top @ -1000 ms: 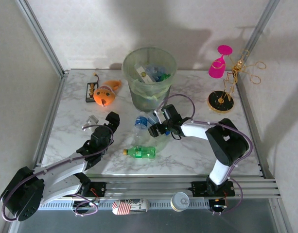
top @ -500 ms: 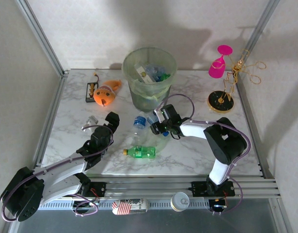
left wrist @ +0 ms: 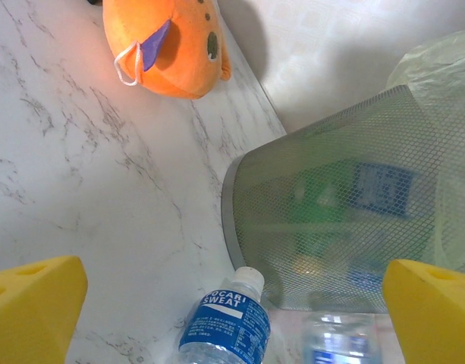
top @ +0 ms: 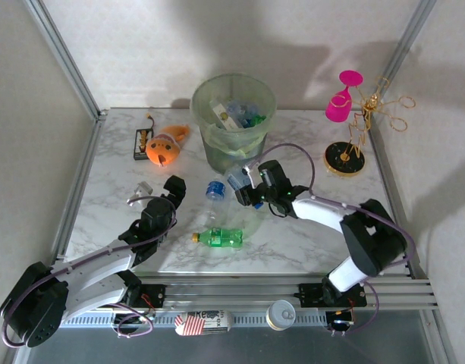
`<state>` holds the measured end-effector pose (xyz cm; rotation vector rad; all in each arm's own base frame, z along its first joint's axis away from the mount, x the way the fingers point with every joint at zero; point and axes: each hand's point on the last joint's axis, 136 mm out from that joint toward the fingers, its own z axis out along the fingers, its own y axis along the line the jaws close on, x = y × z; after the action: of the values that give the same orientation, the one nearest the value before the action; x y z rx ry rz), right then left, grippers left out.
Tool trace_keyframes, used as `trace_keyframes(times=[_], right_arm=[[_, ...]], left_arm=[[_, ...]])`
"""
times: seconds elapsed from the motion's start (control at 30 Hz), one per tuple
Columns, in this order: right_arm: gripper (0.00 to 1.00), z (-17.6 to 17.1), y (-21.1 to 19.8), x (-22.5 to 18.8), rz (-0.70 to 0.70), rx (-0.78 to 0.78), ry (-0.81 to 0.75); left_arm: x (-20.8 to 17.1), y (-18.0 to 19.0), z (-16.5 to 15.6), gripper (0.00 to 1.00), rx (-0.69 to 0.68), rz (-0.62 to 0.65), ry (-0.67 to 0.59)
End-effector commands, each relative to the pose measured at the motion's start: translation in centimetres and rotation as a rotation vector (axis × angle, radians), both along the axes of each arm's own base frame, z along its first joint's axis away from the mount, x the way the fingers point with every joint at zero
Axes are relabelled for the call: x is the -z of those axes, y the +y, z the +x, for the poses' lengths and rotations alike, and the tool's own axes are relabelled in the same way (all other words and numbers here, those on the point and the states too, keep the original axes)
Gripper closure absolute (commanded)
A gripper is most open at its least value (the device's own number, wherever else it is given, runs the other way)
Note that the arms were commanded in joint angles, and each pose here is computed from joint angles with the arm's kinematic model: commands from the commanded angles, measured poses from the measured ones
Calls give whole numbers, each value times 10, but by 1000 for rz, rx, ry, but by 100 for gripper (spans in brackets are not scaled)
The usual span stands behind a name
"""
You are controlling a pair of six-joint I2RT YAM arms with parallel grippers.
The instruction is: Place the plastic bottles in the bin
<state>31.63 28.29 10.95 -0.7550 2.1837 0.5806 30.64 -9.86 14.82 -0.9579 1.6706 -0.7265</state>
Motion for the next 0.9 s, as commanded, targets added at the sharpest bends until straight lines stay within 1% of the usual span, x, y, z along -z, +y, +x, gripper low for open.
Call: trace_keyframes(times=[0.0, 0.03, 0.1, 0.2, 0.37, 0.53, 0.67, 0.77, 0.87], right_arm=[[52, -21, 13, -20, 78, -62, 13], [52, -23, 15, -26, 89, -70, 10], [52, -38, 30, -39, 113, -122, 5], [52, -46, 43, -67, 176, -161, -19], [51, -44, 56, -129, 302, -200, -108], [49, -36, 66, -193, 350, -244, -257], [49, -12, 65, -239, 331, -183, -371], [49, 10, 59, -267, 327, -95, -448], [49, 40, 46, -287, 309, 20, -510]], left_arm=[[5, 6, 0, 1, -28, 4, 8], [5, 6, 1, 0, -31, 6, 8], [5, 7, 1, 0, -39, 12, 7], [4, 10, 2, 0, -50, 13, 3], [-2, 16, 1, 0, -71, 15, -9], [-4, 23, -4, 0, -86, 25, -12], [-4, 27, -8, 0, -91, 29, -11], [-2, 29, -12, 0, -95, 27, -11], [-1, 31, -14, 0, -97, 19, -13]])
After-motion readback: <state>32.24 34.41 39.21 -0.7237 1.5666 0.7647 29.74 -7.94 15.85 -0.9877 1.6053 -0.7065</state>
